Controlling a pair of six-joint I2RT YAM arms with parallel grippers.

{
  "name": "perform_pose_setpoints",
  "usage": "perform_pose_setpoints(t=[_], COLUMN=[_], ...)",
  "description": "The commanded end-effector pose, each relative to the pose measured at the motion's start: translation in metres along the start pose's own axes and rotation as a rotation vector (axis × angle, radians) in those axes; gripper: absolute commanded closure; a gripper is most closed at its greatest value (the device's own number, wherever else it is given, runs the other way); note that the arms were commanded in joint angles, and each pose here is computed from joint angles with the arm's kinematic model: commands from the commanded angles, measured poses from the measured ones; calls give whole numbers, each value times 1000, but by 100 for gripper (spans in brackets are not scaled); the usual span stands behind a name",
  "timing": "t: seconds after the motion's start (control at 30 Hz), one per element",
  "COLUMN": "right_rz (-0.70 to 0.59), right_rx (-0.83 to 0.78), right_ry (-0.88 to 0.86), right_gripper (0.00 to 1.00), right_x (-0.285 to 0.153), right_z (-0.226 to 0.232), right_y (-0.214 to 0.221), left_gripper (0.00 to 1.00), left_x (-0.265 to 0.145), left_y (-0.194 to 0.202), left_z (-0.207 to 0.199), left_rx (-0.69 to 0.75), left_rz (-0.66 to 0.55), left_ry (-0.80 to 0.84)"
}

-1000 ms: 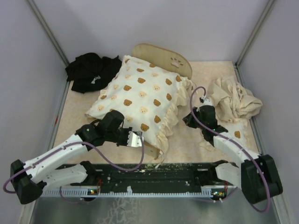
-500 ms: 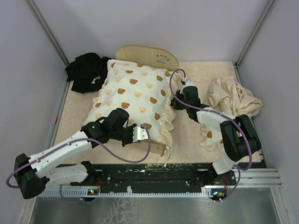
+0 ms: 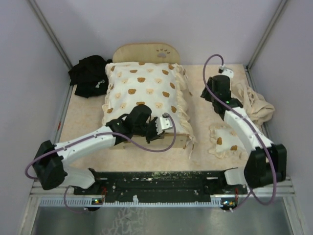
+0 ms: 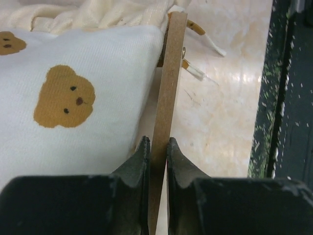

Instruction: Set up the pet bed

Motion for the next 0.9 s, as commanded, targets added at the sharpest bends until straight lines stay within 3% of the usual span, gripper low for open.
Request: perform_pose_setpoints(t=[0.0,0.27,0.37,0.47,0.63,0.87], right_rz=[-76,-72,-59,-21,58,83], right_rx=[110,319,402,513,666,690], right_ry=[157,175,154,127,-4,-77], right_gripper=[57,50,50,50,51,51], right_x=[-61,-118,-128,-132,-124,-113], right_z=[-22,-35,-33,-28,-9,26], right_y=[-12,12,21,29,43,44], left_gripper=[100,99,84,66,52,48], left_x=[19,74,79,71,37,-12], left_y=[-67,-109,-126,-131,-125,-98], left_z=[35,60,66,66,70,70], left_rx=[-81,-203,-241,-250,-252,-154], left_rz=[-202,-355,-379,-368,-345,-268], left_ry=[-157,-178,-188,-204,-343,-333])
Point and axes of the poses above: each gripper's point midway between its finger pads, its own x axis out along the fingers, its own z axis along the line the jaws close on, y = z × x, the point moved 7 cm from there along -x, back along the fingers, and after that the axes turned 9 degrees about -x, right-handed, at the moved point
